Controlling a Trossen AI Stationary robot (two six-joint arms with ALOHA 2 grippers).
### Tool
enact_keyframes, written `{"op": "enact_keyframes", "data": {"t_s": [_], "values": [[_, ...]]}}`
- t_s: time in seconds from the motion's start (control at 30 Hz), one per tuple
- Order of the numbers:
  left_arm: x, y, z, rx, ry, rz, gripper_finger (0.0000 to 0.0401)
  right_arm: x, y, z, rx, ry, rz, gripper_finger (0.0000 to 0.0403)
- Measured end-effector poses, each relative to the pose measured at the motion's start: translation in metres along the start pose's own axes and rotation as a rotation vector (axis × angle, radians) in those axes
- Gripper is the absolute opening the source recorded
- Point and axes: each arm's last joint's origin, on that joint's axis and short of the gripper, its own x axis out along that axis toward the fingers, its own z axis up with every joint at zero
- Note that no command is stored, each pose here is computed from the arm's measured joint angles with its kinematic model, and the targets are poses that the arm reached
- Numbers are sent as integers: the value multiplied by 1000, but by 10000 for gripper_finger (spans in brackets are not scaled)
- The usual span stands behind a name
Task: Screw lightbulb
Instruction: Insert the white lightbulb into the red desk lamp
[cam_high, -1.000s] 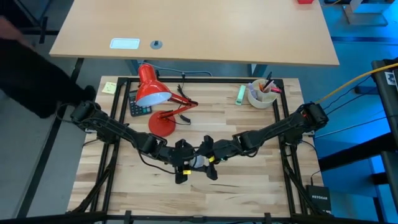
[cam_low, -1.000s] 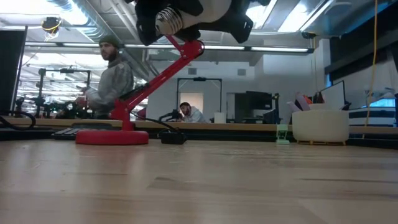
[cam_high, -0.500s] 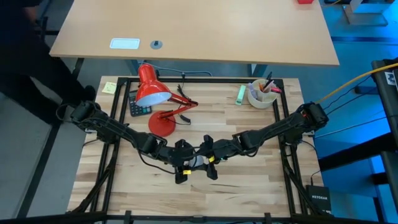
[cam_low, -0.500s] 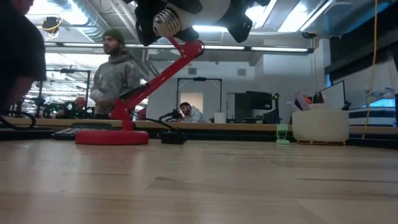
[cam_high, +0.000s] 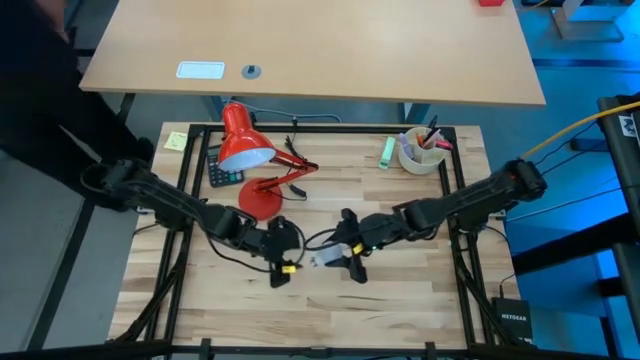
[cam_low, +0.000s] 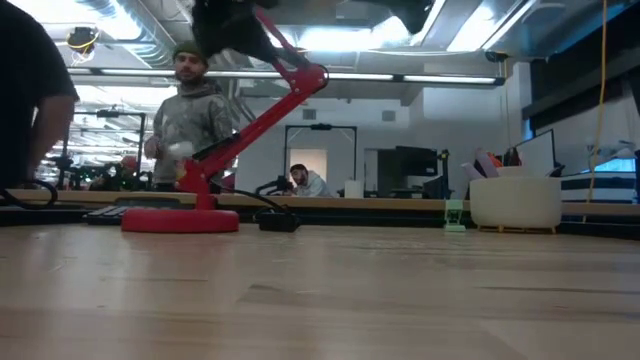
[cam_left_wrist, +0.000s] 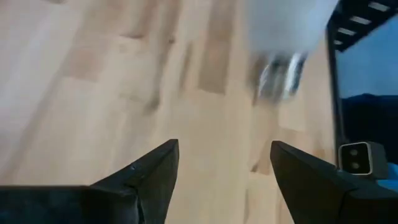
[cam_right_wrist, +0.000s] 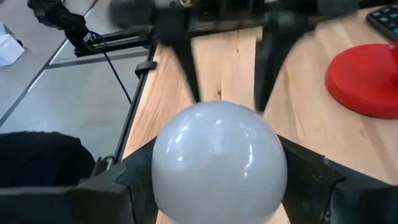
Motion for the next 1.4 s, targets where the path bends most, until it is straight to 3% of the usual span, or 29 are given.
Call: {"op": "enact_keyframes", "data": {"t_s": [0.3, 0.4, 0.5, 0.7, 0.8, 1.0, 1.2, 1.33, 1.4], "values": [[-58, 35, -21, -161, 102, 354, 228, -55, -1, 9, -6, -3, -61, 255], [-64, 48, -41, -237, 157, 511, 227, -69, -3, 9, -26, 1, -101, 255], [-59, 59, -64, -305, 195, 574, 227, -79, -5, 10, -31, -1, -128, 256], [-47, 83, -103, -382, 152, 599, 218, -80, -7, 7, -94, 26, -157, 256], [-49, 95, -111, -381, 91, 536, 215, -78, -11, 7, -107, 31, -173, 256], [-79, 120, -98, -326, -117, 401, 214, -78, -25, 11, -119, 30, -211, 257], [-89, 145, -86, -160, -219, 450, 214, -78, -39, 15, -140, 38, -205, 257], [-76, 167, -82, -134, -219, 447, 214, -79, -47, 17, -144, 41, -197, 257], [-70, 181, -85, -134, -190, 502, 214, -79, -51, 18, -145, 41, -202, 257]]}}
